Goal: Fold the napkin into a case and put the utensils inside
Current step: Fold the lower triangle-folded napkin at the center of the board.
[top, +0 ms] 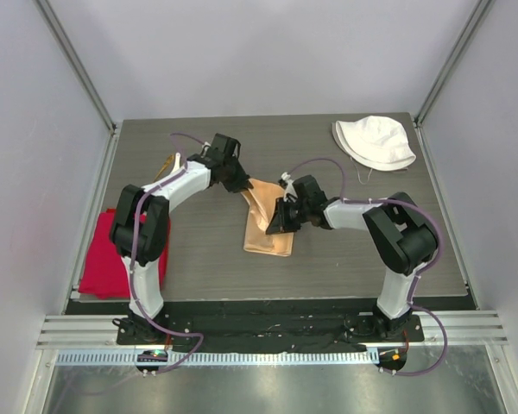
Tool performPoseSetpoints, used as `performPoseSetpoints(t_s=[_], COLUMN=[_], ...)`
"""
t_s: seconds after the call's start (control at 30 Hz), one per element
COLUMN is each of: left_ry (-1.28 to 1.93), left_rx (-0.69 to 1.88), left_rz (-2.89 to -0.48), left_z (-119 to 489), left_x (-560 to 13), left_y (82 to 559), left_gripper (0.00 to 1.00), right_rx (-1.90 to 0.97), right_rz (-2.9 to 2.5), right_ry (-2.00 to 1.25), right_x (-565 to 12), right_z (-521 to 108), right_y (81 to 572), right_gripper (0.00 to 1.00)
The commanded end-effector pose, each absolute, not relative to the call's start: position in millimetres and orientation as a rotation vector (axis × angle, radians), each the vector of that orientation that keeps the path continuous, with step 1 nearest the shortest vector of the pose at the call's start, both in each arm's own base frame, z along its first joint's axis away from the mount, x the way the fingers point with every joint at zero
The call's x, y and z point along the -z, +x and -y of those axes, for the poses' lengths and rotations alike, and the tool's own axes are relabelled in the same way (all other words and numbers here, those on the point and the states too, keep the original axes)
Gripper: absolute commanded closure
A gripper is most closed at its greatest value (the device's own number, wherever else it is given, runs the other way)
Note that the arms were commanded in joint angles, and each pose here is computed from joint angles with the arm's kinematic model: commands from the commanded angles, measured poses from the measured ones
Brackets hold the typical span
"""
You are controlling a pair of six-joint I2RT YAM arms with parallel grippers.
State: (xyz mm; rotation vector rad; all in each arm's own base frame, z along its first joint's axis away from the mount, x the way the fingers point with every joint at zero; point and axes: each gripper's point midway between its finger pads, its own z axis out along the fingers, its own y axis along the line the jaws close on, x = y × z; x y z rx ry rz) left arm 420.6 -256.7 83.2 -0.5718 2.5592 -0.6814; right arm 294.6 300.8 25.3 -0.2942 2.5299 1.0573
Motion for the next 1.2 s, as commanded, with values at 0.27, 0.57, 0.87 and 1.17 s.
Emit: performPoseSetpoints(t_s=[0.27,0.57,0.87,1.17], left_ry=[-0.457,-0.492,-0.482,-0.524], left_rx=[0.558,0.484,0.326,0.262], left_rz=[-2.577,-2.582,-2.589,-2.567], left_z=[261.8,275.5,309.5,332.1], left_x=[-97.6,-95.6,-77.5,-52.3], left_y=[427.8,434.8,434.7,439.8], left_gripper=[0.98,1.0,1.0,1.0], right_rx=[-1.02,-0.986,-1.012,-1.028], right_rz=[-2.372,-2.408,-2.424,-2.357], right_ry=[-0.199,-0.155,-0.16,-0.011], right_x=[-97.3,-56.4,-26.0,-68.9], right_z=[-276.3,-291.0,-299.1,-259.5], right_y=[380.7,423.2,429.5,421.6], right_gripper=[0.8,0.96,0.99,0.99])
